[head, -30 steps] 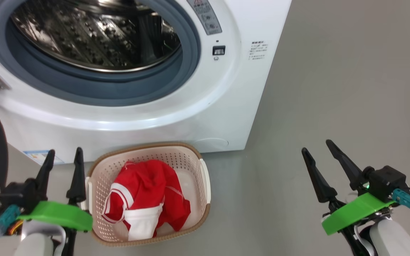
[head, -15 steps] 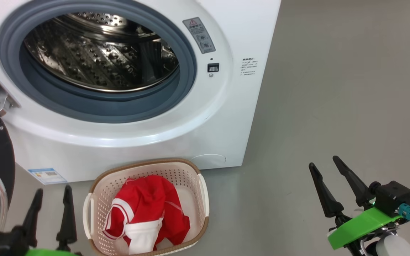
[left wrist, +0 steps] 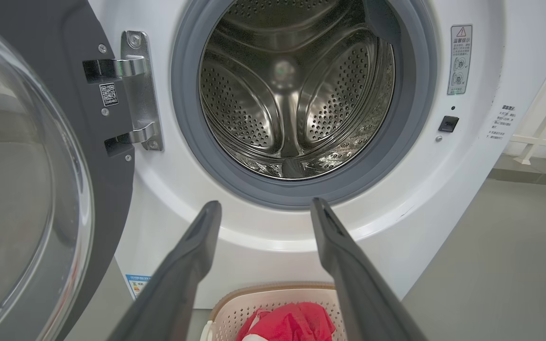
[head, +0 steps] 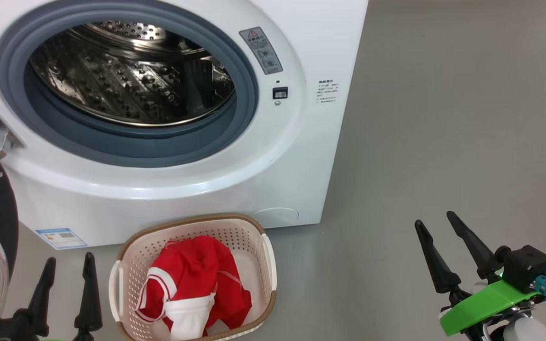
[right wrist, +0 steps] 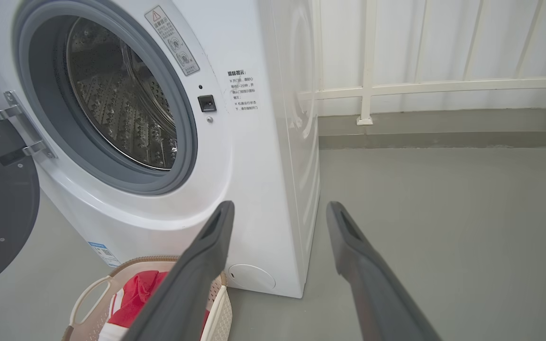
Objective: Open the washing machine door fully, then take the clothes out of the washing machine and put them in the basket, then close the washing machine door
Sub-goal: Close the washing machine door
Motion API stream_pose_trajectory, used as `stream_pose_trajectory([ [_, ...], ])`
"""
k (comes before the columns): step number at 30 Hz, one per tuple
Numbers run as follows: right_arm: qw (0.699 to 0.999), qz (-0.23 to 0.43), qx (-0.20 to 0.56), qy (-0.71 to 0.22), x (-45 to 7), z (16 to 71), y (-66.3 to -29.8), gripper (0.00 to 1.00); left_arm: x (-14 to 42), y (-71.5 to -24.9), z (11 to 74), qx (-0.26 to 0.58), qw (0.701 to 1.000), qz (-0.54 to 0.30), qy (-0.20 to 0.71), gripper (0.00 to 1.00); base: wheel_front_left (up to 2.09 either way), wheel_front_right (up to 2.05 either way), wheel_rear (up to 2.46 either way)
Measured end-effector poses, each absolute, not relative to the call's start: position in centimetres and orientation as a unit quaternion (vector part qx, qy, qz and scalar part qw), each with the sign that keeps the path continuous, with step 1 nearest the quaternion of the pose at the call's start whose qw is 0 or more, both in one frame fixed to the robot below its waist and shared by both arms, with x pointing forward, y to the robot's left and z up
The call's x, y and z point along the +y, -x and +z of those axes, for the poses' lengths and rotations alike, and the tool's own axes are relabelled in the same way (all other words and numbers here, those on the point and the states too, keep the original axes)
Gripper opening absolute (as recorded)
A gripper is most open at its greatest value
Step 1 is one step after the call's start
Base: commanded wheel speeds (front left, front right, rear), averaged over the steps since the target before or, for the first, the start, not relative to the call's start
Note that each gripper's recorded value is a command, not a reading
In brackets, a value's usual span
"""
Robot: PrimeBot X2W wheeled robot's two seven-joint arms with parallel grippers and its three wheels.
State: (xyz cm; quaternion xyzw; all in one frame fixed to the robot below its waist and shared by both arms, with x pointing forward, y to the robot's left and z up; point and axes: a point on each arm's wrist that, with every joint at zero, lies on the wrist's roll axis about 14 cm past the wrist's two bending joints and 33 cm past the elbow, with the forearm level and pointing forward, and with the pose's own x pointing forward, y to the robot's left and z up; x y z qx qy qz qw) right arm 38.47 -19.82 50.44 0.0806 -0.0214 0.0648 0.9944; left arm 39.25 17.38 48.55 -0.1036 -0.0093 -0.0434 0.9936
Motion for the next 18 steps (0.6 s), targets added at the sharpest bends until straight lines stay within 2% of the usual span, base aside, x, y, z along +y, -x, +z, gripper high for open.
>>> stream_pose_trajectory([
  [18,0.994,0.065,-0.017,-0.081,-19.77,50.13,-38.58,1.0,17.43,-39.31,48.18,-0.004,0.994,-0.042,0.104,1.0,0.0,0.0,0.0],
])
